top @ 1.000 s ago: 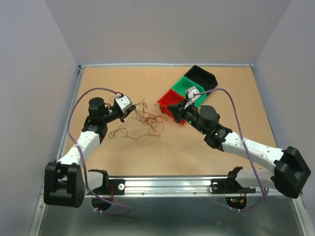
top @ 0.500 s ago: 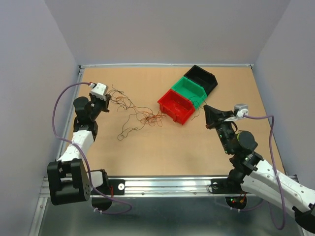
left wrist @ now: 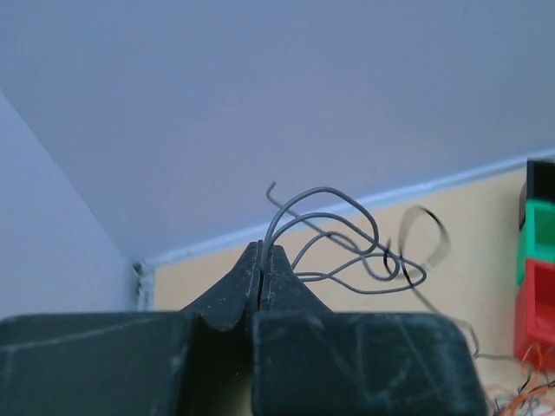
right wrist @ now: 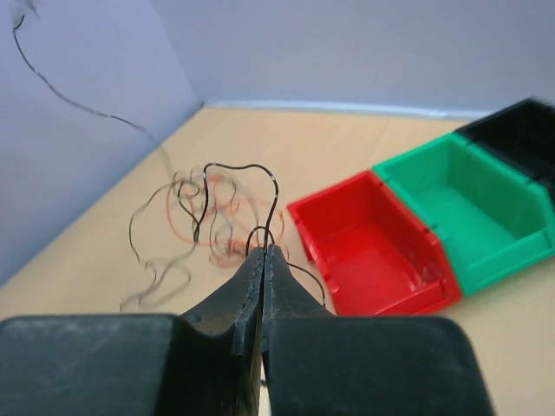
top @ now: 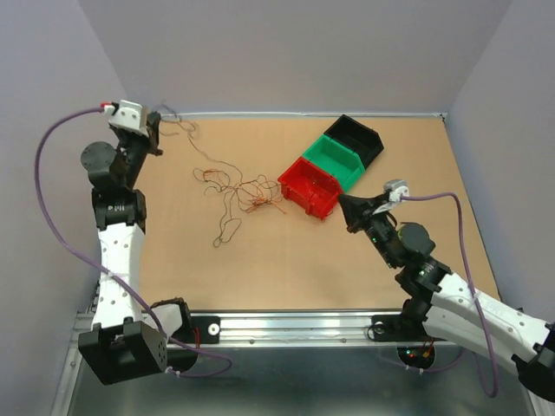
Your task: Untangle the cables
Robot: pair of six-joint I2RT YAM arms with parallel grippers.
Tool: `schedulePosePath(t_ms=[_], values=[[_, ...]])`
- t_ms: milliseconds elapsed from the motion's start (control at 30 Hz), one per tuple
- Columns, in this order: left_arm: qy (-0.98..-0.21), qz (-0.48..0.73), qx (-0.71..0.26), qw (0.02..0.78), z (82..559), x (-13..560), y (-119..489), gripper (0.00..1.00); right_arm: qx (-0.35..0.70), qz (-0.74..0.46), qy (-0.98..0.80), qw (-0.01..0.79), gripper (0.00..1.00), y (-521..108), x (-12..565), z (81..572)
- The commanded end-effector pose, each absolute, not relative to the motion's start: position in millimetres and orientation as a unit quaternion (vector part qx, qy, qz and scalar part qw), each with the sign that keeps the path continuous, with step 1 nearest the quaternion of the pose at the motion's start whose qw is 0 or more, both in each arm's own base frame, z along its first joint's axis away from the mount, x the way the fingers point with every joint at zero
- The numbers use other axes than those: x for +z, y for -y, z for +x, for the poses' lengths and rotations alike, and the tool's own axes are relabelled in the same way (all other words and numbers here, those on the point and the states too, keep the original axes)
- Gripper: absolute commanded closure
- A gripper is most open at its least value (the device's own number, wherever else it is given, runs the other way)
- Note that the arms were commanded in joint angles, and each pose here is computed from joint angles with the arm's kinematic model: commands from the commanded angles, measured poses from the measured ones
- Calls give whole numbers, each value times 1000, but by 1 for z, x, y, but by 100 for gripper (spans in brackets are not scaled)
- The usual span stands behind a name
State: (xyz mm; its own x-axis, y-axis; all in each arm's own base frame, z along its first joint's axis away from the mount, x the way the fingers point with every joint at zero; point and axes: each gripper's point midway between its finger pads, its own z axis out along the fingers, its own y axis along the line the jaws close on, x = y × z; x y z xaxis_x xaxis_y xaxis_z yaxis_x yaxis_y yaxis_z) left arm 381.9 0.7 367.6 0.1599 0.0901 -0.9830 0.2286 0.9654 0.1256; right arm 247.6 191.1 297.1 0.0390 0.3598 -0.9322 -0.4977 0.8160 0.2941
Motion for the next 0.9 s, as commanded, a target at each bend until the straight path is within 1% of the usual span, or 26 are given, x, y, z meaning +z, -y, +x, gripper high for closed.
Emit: schedulePosePath(t_ms=[0,33,67,100,133,167,200,233,333,367,433,467,500,533,633,733,800,833,867], values=[[-585,146,-35,797,358,462,8,100,339,-131,-646,672,100,-229,273,240],[-566,153,-27,810,352,489,9,100,343,-145,-651,662,99,-235,267,238],[-570,153,-29,807,353,492,9,100,359,-175,-654,642,99,-248,258,233],[-565,157,-30,810,350,501,11,100,358,-176,-657,639,100,-250,254,235],[-551,166,-28,817,344,517,14,100,380,-212,-650,623,99,-262,251,225],[-546,180,-34,817,341,521,20,100,389,-229,-649,612,99,-268,247,221],[-535,217,-53,815,333,523,34,100,399,-244,-643,606,96,-275,250,218],[-526,233,-63,815,328,525,41,100,411,-271,-642,588,96,-285,243,212],[-507,264,-93,815,311,529,57,100,425,-297,-632,576,96,-295,244,208],[-504,265,-104,816,308,530,61,100,424,-306,-631,573,93,-298,240,208],[-500,282,-121,810,302,528,69,100,441,-339,-612,562,56,-306,244,199],[-502,286,-132,805,301,525,72,100,442,-358,-605,557,27,-311,242,197],[-506,299,-150,795,301,516,78,100,448,-372,-589,560,20,-315,251,195],[-508,306,-165,788,299,511,83,100,449,-373,-587,561,17,-317,253,196],[-513,331,-211,763,298,484,105,100,440,-364,-580,581,17,-321,266,207],[-512,346,-225,754,303,463,129,100,427,-352,-576,602,17,-320,282,217],[-526,338,-219,749,318,442,139,100,412,-326,-579,623,16,-312,291,225],[-526,345,-230,742,319,436,153,100,403,-308,-585,633,16,-306,294,230],[-538,343,-235,733,331,425,159,100,398,-284,-592,640,16,-301,296,234]])
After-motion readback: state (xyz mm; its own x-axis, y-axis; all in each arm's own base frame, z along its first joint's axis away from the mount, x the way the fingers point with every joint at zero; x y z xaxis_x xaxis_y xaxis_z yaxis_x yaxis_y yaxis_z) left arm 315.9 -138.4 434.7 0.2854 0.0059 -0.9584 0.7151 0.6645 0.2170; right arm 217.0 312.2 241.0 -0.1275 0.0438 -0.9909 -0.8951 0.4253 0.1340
